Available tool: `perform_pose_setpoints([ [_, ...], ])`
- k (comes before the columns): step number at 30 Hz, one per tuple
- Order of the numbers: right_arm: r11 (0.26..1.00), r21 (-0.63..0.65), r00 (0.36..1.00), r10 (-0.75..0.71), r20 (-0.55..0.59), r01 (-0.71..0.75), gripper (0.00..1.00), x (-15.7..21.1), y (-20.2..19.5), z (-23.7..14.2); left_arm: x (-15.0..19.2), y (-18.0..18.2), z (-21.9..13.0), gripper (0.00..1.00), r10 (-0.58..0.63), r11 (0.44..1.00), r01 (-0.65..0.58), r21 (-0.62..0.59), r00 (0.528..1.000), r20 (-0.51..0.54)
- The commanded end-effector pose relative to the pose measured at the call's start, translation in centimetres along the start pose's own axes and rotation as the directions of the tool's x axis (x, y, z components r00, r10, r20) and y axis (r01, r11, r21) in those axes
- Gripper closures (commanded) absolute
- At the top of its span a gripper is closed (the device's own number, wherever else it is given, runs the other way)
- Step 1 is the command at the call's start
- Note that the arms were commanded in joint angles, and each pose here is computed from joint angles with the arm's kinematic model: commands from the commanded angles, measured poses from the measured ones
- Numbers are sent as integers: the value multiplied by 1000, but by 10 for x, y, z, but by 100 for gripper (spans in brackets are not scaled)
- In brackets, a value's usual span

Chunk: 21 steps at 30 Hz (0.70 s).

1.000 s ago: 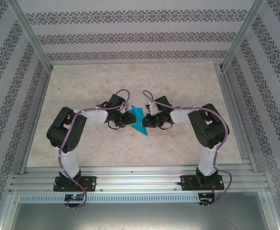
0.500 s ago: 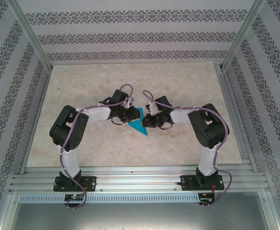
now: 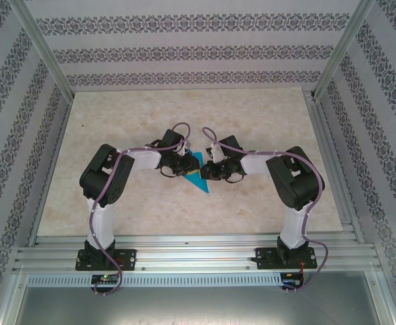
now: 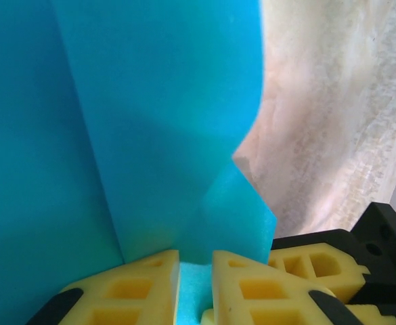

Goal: Fold a paper plane with a square sheet of paper (fold left side to right side)
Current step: Fourth fold the wing at the center of the table.

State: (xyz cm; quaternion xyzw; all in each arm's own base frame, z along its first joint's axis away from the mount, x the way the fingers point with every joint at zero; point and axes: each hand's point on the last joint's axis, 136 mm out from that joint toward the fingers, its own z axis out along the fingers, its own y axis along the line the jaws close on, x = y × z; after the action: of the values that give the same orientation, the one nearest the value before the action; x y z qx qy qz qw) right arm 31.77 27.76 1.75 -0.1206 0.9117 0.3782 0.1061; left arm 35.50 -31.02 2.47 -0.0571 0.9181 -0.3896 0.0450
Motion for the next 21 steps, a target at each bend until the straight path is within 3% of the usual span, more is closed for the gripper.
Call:
perform_pose_setpoints([
  [1, 998, 58, 1000, -7, 24, 5, 84, 0, -5, -14, 3, 11, 12, 78, 9, 999, -9, -44, 1000, -3],
  [9, 998, 52, 994, -37, 100, 32, 76, -6, 22, -47, 14, 22, 16, 78, 3, 998, -4, -68, 1000, -21],
  [21, 999, -26, 998, -20, 63, 22, 82, 19, 41, -24, 14, 23, 17, 79, 8, 997, -10, -76, 1000, -23],
])
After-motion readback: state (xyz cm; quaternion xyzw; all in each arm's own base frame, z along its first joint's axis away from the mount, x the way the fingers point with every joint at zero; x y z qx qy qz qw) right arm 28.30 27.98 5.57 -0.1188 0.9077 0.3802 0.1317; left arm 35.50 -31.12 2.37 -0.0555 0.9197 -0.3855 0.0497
